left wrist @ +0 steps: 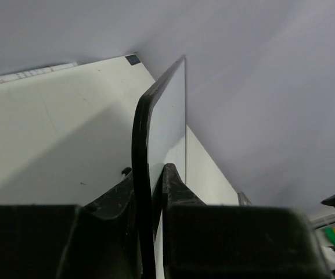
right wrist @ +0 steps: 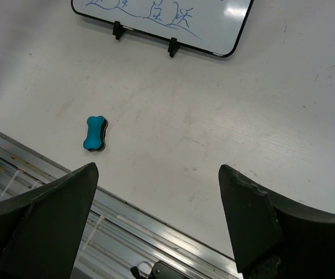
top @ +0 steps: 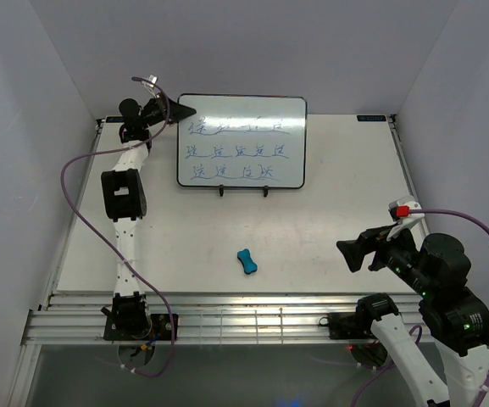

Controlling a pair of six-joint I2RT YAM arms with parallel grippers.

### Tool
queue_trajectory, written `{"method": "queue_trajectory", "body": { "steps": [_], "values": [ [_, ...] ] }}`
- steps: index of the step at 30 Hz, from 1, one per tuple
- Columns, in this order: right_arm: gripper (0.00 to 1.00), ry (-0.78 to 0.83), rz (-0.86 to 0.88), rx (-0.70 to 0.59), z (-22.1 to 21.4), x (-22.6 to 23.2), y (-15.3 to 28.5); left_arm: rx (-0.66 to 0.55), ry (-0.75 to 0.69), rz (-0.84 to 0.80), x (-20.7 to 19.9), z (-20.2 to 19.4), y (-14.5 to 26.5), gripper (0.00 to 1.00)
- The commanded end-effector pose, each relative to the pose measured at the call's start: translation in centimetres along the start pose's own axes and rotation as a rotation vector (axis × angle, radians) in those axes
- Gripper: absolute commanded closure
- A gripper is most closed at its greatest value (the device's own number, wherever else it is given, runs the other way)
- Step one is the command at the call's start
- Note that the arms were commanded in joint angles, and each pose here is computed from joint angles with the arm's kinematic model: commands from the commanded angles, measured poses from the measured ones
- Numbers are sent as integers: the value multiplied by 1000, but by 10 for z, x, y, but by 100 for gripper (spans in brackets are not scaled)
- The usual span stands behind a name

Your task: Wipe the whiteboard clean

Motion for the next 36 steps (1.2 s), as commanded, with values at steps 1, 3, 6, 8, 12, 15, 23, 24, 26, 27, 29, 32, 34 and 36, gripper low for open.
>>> {"method": "queue_trajectory", "body": {
  "steps": [1,3,6,8,12,15,23,24,26,27,29,32,34,36],
  "values": [
    [10,21,3,-36,9,-1,-4,-42,-114,-28,-17,18,-7,85],
    [10,19,2,-42,10,-1,-4,-46,-110,-32,-19,18,-7,100],
    [10,16,6,-46,12,0,-4,-53,-114,-42,-24,20,-6,100],
    [10,17,6,-49,12,0,-3,-62,-105,-43,-28,21,-5,100],
    [10,13,9,-59,14,1,-1,-87,-131,-52,-37,28,-3,100],
    [10,12,8,-70,15,2,1,-101,-175,-86,-48,33,-2,100],
    [10,9,10,-76,14,2,1,-169,-283,-151,-79,49,4,100],
    [10,9,10,-74,14,2,1,-183,-277,-154,-80,50,6,100],
    [10,12,11,-79,15,2,0,-200,-278,-167,-85,52,7,100],
    [10,12,13,-81,15,2,0,-220,-276,-180,-89,54,7,100],
    [10,12,13,-81,14,2,0,-238,-269,-186,-94,57,6,100],
    [10,13,18,-88,13,3,0,-272,-275,-221,-104,59,8,100],
    [10,12,16,-86,13,3,1,-283,-260,-230,-106,58,9,100],
    [10,16,18,-94,14,3,3,-302,-288,-257,-115,58,11,100]
  ]
}}
Point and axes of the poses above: each gripper's point midway between its finger pads, its own y axis back along the fingers, its own x axis along the line the jaws close on, z = x × y, the point moved 7 cm from there along y, back along the fingers
